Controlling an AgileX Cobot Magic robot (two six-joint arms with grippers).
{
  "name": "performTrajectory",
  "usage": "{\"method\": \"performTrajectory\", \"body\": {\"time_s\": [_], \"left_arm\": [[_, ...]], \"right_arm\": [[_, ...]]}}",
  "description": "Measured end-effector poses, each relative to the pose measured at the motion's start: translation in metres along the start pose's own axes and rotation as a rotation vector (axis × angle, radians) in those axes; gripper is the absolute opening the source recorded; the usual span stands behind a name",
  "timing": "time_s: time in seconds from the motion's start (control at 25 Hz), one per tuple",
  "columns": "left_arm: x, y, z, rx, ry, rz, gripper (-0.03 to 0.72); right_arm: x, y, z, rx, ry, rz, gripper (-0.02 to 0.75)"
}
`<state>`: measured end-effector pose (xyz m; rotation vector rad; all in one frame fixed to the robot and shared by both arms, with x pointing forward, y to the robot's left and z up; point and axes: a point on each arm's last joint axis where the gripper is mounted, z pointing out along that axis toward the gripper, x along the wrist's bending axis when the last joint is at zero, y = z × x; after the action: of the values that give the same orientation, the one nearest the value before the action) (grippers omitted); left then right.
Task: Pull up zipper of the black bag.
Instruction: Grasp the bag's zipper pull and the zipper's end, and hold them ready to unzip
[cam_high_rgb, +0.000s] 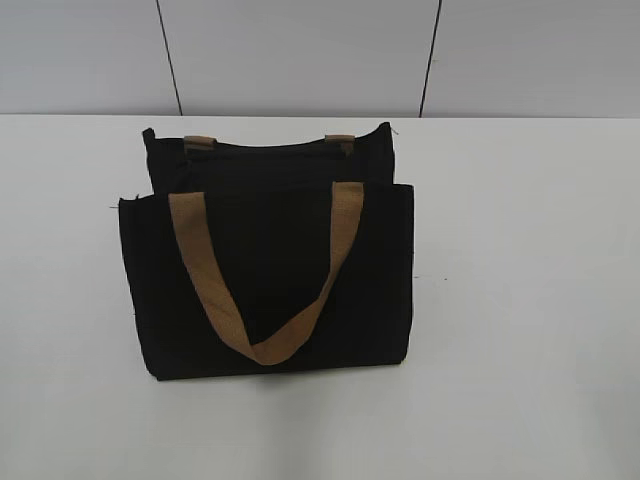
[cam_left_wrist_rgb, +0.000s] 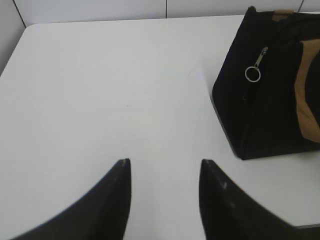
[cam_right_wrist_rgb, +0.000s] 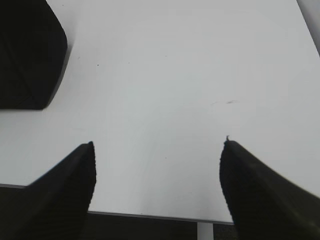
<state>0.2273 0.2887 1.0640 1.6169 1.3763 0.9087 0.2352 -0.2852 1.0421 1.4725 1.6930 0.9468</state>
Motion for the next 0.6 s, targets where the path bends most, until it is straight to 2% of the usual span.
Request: {"method": "performTrajectory", "body": {"time_s": [0.6], "left_arm": [[0.0000, 0.0000, 0.0000, 0.000, 0.000, 0.000, 0.244]], "right_arm": [[0.0000, 0.0000, 0.0000, 0.000, 0.000, 0.000, 0.588]]}}
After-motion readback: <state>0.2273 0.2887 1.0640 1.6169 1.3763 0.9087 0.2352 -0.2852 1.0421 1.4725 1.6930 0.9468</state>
